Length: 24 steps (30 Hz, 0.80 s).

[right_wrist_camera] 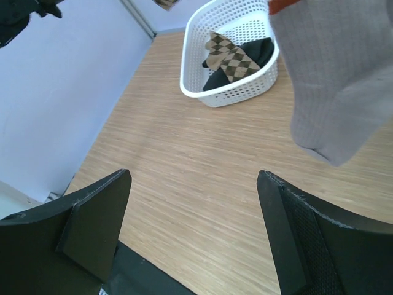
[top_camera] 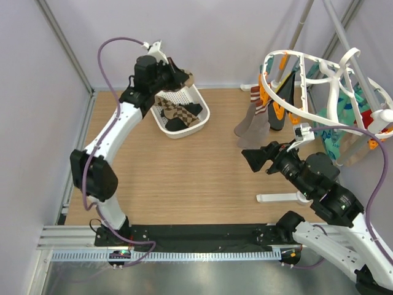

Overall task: Remove the socks clipped to the hanger
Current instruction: Place the sock in the bin.

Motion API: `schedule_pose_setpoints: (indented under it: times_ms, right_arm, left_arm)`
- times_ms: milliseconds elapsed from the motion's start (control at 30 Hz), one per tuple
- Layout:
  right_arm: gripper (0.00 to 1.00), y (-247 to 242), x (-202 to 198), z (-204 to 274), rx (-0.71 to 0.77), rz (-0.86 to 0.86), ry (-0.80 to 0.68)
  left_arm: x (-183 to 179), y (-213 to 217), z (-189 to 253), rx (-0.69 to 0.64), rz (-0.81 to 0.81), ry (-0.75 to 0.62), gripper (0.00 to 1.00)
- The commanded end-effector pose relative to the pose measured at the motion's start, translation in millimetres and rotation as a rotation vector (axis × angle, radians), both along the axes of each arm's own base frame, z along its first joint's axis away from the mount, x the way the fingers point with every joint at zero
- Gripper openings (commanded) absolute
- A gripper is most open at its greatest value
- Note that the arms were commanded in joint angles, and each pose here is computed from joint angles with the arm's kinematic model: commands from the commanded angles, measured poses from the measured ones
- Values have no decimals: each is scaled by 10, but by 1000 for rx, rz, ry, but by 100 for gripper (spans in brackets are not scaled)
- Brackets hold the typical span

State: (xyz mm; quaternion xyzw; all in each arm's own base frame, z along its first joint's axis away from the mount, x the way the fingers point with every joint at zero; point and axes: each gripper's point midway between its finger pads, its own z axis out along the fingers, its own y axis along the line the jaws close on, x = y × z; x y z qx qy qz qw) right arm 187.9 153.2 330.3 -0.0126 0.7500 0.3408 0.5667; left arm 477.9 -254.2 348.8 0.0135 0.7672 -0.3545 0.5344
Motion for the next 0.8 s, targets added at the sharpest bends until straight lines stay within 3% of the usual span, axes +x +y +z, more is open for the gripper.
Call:
schedule_pose_setpoints:
  times_ms: [0,133,167,200,233,267,433,533,667,767]
  right_arm:
    - [91,-199,20,106,-33,-79,-43]
    - [91,-313,32,129,-70,-125,-45]
    - [91,-334,36,116,-82,-135,-39]
    - [91,-386,42,156,-88,-158,-43]
    - [91,-414,51,193,-83,-174,-49]
    - [91,-459,57,180,-94,-196,-39]
    - [88,-635,182,40,-153,-326,16]
    - [85,-557,286,-214,-190,-329,59]
    - [85,-454,516,-291,-132,-384,32]
    - [85,-386,695,-347,-122,-421,15]
  left_arm:
    - [380,76,-567,64,67,115,0]
    - [612,147,-1172,120,110,214,7]
    - [616,130,-1261,125,106,233,17]
    - [590,110,-1433,139,89,272,36]
    - [580,95,-1433,137,78,273,36]
    - [532,83,-1492,138,61,288,47]
    - [96,-262,-863,109,-137,145,58]
    - [-252,-569,-443,90,-255,49,61]
    - [-739,-793,196,29,-329,-85,62]
    - [-989,-907,398,-33,-365,-116,63]
